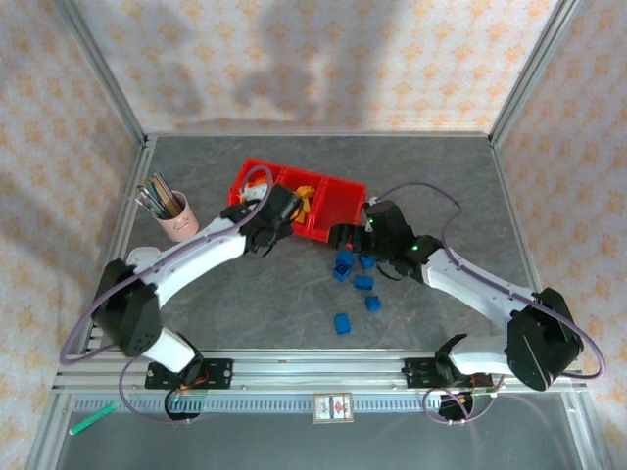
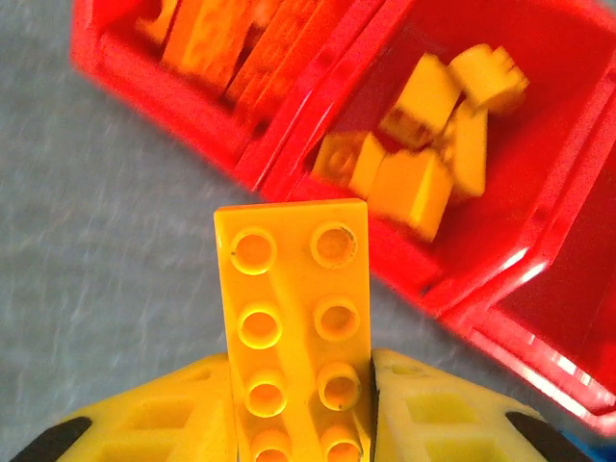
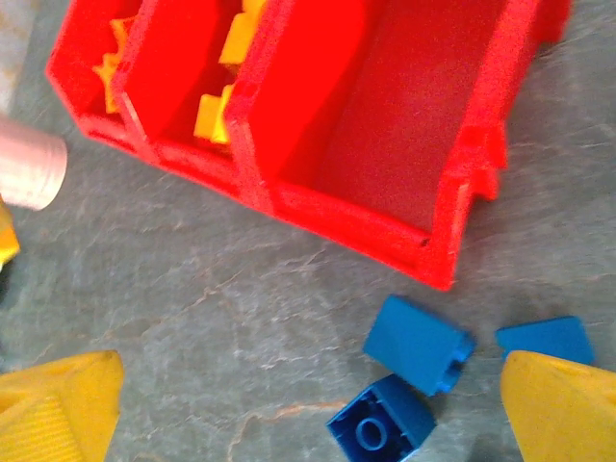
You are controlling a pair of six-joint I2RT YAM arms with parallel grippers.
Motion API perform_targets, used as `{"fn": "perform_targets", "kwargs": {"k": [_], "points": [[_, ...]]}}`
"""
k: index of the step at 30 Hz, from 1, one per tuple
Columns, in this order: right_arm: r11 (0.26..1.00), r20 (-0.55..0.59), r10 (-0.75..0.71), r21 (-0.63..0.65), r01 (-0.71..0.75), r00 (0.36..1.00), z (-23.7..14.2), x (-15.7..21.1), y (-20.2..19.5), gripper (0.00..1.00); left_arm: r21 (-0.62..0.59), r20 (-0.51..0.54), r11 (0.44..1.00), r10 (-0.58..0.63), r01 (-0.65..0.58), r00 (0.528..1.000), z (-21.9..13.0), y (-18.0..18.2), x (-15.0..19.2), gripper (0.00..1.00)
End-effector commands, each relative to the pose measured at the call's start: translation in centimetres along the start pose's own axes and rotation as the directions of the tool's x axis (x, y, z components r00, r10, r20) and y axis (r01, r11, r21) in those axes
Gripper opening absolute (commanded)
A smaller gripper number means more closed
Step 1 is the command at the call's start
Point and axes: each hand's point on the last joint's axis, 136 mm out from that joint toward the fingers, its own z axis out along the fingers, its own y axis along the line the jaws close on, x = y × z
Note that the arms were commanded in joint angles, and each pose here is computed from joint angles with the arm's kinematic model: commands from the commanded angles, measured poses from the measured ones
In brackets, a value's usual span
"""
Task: Sort the legos into containers by color
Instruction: Place the lego in the container.
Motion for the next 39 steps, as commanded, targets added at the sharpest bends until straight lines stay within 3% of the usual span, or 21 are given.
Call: {"fn": "perform_targets", "kwargs": {"k": [1, 6, 11, 15, 20, 24, 29, 39], "points": [[1.000, 0.027, 0.023, 0.014, -0.024, 0.999, -1.1, -1.3, -0.3, 1.00, 0.003, 0.055, 0.991, 0.133, -0.134, 0.990, 1.4, -2.8, -3.5, 0.34], [0.998, 0.030, 0.032, 0.046, -0.033, 0.999, -1.2, -1.5, -1.3, 1.00, -0.011, 0.043, 0.983, 0.185, -0.185, 0.982, 5.1, -5.8, -5.4, 0.34], [0.996, 0.028, 0.032, 0.086, -0.034, 0.999, -1.5, -1.3, -2.0, 1.00, -0.047, 0.002, 0.976, 0.212, -0.212, 0.977, 8.5, -6.4, -5.7, 0.35], [0.992, 0.031, 0.028, 0.121, -0.032, 0.999, -1.6, -1.4, -2.6, 1.00, -0.025, -0.002, 0.974, 0.227, -0.227, 0.974, 9.0, -7.3, -6.5, 0.45], [0.984, 0.020, 0.015, 0.176, -0.019, 1.000, -1.7, -1.4, -3.4, 1.00, -0.004, 0.014, 0.973, 0.233, -0.233, 0.972, 8.0, -7.7, -7.3, 0.54], [0.980, 0.016, 0.011, 0.198, -0.014, 1.000, -1.8, -1.5, -3.7, 1.00, -0.021, 0.025, 0.976, 0.219, -0.218, 0.975, 6.4, -7.0, -7.9, 0.55], [0.965, -0.006, 0.012, 0.261, -0.010, 1.000, -1.6, -0.8, -5.0, 1.00, 0.063, 0.059, 0.980, 0.184, -0.188, 0.981, 2.8, -7.0, -8.0, 0.57], [0.933, -0.098, 0.018, 0.360, 0.018, 0.995, 0.3, 2.2, -8.2, 1.00, 0.235, 0.052, 0.958, 0.154, -0.162, 0.987, -2.1, -7.0, -2.4, 0.63]]}}
